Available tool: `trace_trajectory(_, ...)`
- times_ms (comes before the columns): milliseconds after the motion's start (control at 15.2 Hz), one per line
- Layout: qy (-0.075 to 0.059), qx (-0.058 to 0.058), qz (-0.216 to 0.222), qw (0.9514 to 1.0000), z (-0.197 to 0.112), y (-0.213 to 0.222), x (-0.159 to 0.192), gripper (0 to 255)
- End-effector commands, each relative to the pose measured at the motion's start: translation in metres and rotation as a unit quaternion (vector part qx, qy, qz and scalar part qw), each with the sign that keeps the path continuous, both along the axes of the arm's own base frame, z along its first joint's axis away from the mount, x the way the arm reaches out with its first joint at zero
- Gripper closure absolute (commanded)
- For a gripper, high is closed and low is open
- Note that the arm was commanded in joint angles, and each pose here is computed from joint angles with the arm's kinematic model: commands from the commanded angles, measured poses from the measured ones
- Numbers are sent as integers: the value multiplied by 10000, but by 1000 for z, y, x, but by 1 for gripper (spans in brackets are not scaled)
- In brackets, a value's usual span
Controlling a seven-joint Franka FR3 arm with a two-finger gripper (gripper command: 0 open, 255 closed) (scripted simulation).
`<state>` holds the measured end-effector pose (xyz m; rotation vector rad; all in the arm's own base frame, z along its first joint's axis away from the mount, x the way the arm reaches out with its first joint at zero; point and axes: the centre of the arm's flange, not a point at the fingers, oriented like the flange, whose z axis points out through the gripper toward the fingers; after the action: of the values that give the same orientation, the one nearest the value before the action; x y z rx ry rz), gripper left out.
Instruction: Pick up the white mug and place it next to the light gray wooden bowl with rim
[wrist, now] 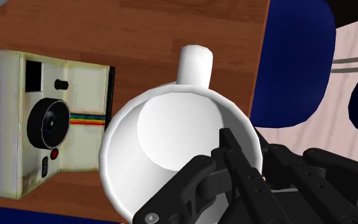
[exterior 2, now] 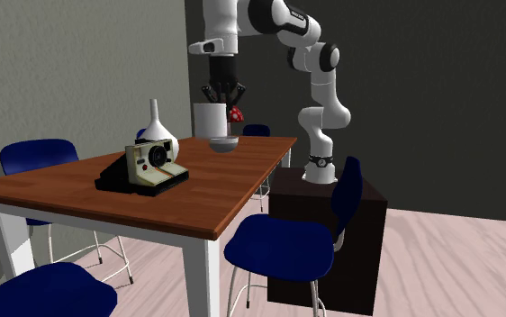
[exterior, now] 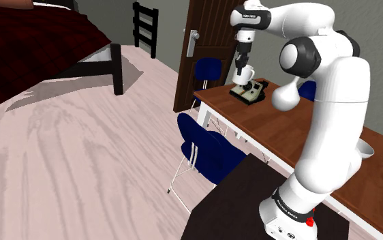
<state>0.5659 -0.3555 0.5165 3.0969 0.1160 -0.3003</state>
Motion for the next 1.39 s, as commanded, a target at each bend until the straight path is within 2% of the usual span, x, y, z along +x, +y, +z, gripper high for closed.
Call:
trace_trajectory(0,-1,-1,-2,10000,2,-8,-18,255)
trace_trajectory(1320,-1,-1,-2,10000,3,-123,-256,255)
